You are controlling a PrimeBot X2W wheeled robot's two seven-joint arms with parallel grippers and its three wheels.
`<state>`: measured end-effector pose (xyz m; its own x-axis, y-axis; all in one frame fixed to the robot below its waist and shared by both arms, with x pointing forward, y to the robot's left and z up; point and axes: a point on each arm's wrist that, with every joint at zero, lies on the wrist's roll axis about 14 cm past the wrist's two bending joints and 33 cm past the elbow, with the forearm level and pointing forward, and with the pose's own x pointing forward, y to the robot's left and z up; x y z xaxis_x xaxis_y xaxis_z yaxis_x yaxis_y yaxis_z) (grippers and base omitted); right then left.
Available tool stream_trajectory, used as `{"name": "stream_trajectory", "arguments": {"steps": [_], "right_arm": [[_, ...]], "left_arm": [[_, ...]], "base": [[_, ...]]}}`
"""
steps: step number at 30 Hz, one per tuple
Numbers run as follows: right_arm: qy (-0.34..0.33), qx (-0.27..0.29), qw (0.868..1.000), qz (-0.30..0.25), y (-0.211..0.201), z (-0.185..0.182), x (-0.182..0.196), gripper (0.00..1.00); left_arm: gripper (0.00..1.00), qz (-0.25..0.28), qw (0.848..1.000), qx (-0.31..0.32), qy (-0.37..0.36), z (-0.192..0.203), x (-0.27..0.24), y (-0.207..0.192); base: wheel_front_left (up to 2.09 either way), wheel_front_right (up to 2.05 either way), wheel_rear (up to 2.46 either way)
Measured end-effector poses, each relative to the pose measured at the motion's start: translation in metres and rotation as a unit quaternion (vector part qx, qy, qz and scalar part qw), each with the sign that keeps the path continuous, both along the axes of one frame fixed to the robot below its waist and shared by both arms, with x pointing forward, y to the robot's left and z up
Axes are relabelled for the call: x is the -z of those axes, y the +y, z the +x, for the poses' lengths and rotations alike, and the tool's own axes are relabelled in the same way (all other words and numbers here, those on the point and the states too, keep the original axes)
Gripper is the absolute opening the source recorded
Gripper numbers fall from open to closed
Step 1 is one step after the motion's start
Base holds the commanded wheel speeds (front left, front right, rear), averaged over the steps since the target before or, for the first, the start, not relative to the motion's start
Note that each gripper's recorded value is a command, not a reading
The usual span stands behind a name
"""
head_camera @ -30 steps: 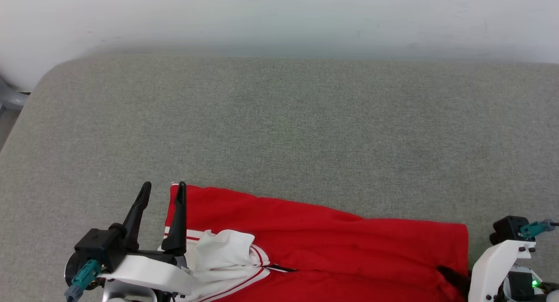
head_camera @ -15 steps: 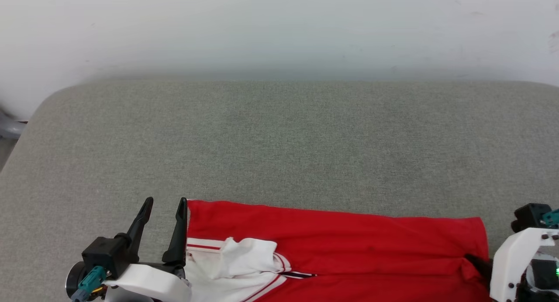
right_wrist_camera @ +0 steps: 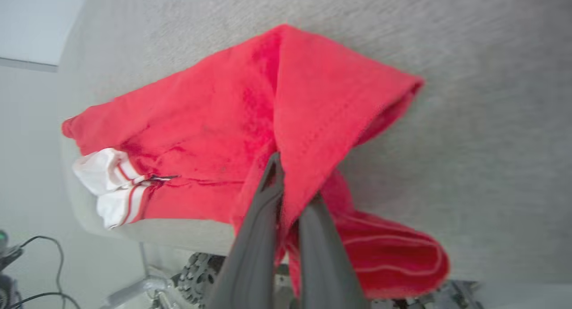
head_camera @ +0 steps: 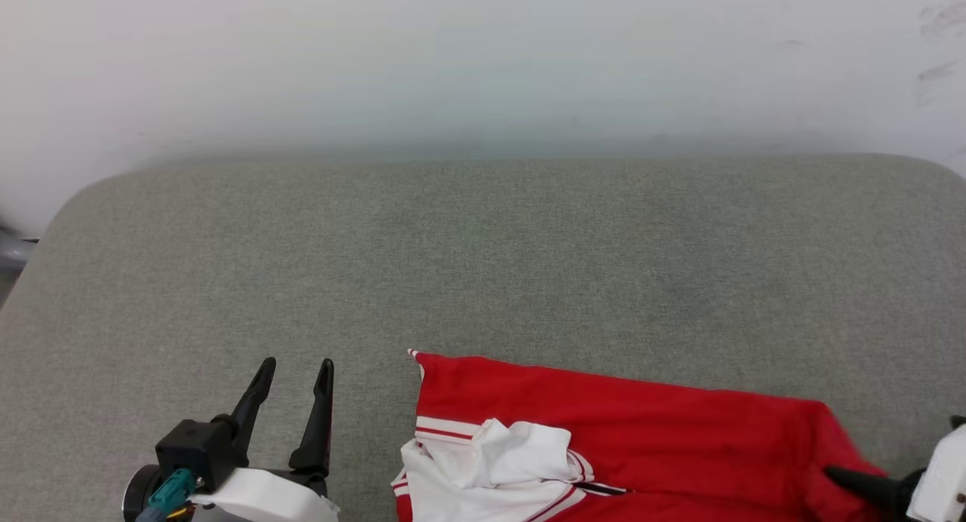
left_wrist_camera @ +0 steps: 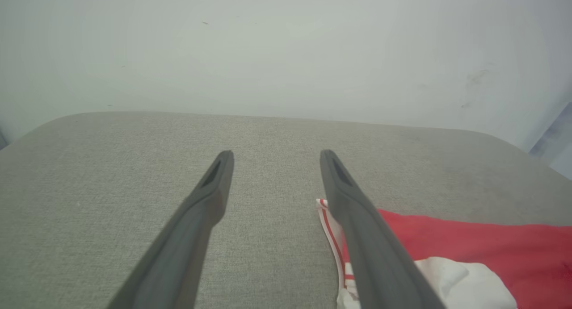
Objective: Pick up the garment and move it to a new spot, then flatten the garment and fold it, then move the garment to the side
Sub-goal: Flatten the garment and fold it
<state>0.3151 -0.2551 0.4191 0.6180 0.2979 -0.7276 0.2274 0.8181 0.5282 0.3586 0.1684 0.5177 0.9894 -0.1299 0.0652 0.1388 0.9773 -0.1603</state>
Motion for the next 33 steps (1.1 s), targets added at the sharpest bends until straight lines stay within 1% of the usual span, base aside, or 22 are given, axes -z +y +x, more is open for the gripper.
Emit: {"name": "stream_trajectory", "arguments": {"steps": [1, 3, 5, 7, 9, 12, 16, 20, 23, 29, 31, 33], "right_arm": [[0.000, -0.005, 0.999, 0.044, 0.016, 0.001, -0.003, 0.00], [-0.008, -0.018, 0.992, 0.125, 0.045, 0.005, -0.014, 0.00], [-0.016, -0.037, 0.980, 0.195, 0.070, 0.008, -0.026, 0.00], [-0.020, -0.057, 0.967, 0.248, 0.089, 0.010, -0.037, 0.00], [-0.028, -0.078, 0.956, 0.282, 0.101, 0.014, -0.048, 0.00], [-0.030, -0.113, 0.944, 0.308, 0.119, 0.018, -0.059, 0.00], [-0.035, -0.168, 0.918, 0.356, 0.161, 0.026, -0.072, 0.00], [-0.034, -0.215, 0.898, 0.383, 0.206, 0.031, -0.081, 0.00], [-0.032, -0.234, 0.892, 0.384, 0.233, 0.037, -0.080, 0.00], [-0.011, -0.256, 0.891, 0.374, 0.275, 0.044, -0.064, 0.00], [-0.004, -0.260, 0.894, 0.364, 0.285, 0.045, -0.055, 0.00], [-0.001, -0.261, 0.903, 0.343, 0.292, 0.047, -0.043, 0.00]], "left_arm": [[1.00, 0.000, 1.000, 0.001, 0.000, 0.000, 0.000, -0.001], [1.00, -0.001, 1.000, 0.002, 0.002, -0.001, 0.000, -0.001], [1.00, -0.001, 1.000, 0.001, 0.004, -0.003, 0.000, 0.000], [1.00, -0.001, 1.000, 0.000, 0.006, -0.004, 0.001, 0.001], [1.00, -0.001, 1.000, -0.003, 0.006, -0.005, 0.001, 0.002], [1.00, -0.001, 1.000, -0.008, 0.007, -0.006, 0.001, 0.006], [1.00, -0.001, 1.000, -0.015, 0.006, -0.006, -0.001, 0.011], [1.00, -0.003, 1.000, -0.023, 0.008, -0.005, 0.001, 0.016], [1.00, -0.007, 1.000, -0.026, 0.010, -0.002, 0.003, 0.017], [1.00, -0.011, 0.999, -0.038, 0.018, 0.005, 0.010, 0.023], [1.00, -0.013, 0.999, -0.043, 0.023, 0.006, 0.015, 0.025], [1.00, -0.014, 0.998, -0.046, 0.028, 0.008, 0.019, 0.027]], "base": [[0.00, 0.00, 0.00], [0.00, 0.00, 0.00], [0.00, 0.00, 0.00], [0.00, 0.00, 0.00], [0.00, 0.00, 0.00], [0.00, 0.00, 0.00], [0.00, 0.00, 0.00], [0.00, 0.00, 0.00], [0.00, 0.00, 0.00], [0.00, 0.00, 0.00], [0.00, 0.00, 0.00], [0.00, 0.00, 0.00]]}}
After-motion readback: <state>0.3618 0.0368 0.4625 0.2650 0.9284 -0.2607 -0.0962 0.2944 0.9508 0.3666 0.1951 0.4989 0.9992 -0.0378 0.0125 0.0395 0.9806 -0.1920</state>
